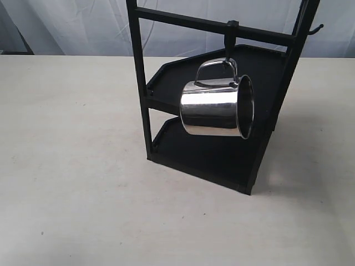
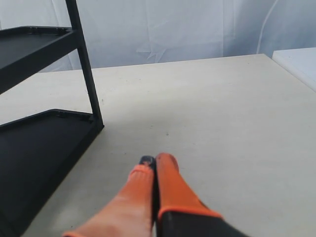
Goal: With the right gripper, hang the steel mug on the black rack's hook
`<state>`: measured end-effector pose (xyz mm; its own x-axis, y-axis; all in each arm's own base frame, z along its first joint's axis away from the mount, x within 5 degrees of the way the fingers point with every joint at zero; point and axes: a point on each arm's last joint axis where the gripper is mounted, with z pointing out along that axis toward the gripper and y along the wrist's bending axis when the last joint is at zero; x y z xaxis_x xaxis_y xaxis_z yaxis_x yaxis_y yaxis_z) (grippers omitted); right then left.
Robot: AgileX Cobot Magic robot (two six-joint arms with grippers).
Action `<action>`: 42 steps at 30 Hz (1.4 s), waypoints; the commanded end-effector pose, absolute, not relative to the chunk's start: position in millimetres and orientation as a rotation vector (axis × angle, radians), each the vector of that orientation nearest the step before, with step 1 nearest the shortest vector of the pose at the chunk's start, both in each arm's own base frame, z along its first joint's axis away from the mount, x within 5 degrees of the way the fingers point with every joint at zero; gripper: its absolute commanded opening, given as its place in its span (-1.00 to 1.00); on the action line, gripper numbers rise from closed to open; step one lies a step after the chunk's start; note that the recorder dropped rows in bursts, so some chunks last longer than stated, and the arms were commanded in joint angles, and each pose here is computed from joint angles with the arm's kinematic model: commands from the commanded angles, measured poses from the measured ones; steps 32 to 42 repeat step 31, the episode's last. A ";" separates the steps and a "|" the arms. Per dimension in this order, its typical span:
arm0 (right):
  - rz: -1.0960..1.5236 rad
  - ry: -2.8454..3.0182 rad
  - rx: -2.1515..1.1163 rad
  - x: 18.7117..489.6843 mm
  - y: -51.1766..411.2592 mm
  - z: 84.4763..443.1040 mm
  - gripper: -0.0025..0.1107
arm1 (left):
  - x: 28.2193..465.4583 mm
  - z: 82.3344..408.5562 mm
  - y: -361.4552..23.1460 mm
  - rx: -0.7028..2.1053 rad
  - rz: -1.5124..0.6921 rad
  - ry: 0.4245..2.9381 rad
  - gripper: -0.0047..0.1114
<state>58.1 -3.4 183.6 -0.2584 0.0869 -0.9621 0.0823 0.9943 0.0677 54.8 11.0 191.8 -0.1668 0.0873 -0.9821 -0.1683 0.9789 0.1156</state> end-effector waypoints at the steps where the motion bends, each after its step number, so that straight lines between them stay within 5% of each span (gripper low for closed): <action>1: -0.002 1.825 0.125 58.0 -3.8 183.8 -0.97 | 54.5 192.5 10.7 -0.072 0.212 1.715 -0.89; 42: -0.002 1.825 0.125 58.0 -3.8 183.8 -0.97 | 54.7 192.6 10.1 -0.089 0.188 1.711 -0.89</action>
